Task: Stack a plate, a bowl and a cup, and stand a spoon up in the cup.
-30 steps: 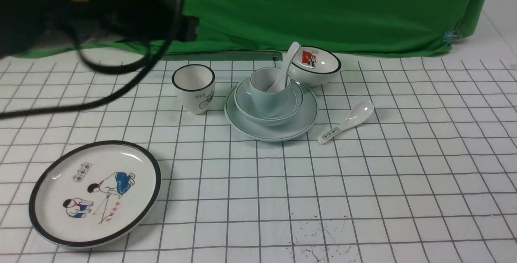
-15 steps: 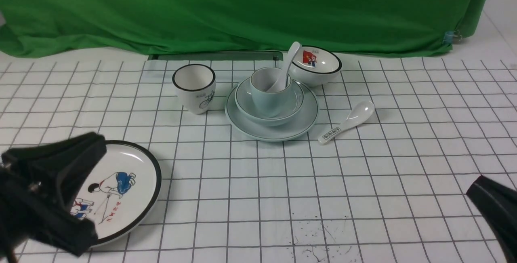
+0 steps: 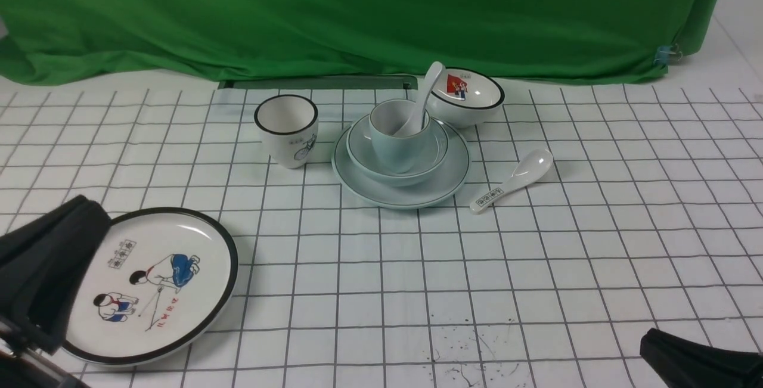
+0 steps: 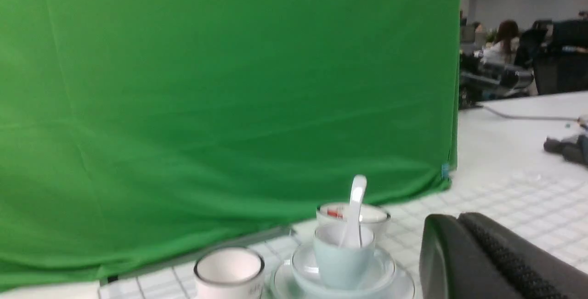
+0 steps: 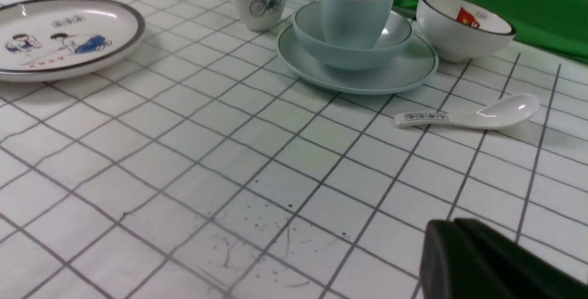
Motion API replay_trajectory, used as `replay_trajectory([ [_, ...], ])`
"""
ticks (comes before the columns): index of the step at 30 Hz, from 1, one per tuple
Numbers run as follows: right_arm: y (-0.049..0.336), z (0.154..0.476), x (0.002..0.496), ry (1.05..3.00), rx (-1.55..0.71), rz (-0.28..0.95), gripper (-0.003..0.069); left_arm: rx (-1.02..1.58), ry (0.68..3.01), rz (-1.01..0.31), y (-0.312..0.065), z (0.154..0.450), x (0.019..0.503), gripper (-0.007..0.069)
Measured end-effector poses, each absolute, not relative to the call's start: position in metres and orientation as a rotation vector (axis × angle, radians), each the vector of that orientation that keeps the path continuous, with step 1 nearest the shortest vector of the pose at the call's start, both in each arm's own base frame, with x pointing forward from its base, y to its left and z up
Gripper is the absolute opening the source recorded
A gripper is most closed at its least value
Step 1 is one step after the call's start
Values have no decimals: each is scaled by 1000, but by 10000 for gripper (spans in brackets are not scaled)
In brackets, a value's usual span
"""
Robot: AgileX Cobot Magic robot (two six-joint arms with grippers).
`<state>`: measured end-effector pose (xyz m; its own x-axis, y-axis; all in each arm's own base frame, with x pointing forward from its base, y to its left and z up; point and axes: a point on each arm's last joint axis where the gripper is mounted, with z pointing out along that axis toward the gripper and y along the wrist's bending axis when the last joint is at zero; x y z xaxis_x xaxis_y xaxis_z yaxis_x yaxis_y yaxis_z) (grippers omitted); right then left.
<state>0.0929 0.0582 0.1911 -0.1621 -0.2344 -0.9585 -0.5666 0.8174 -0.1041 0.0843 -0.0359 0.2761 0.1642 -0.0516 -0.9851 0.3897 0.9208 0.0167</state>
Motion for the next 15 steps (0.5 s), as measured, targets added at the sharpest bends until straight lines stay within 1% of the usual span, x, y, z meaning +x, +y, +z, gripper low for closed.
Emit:
replay_trajectory([
  [6,53,184,86,1772,-615,311,52,308,1450,-312,-36,269,85,-36],
  [8,48,183,82,1800,-574,306,57,309,1454,-312,-36,269,85,-36],
  [9,43,185,76,1797,-502,335,60,310,1457,-312,-36,268,85,-36],
  [10,41,186,74,1795,-480,346,61,310,1457,-312,-36,268,85,-36],
  [13,35,193,65,1714,-402,395,66,310,1457,-312,-36,268,85,-36],
  [15,31,199,61,1641,-357,402,74,310,1457,-312,-36,268,85,-36],
])
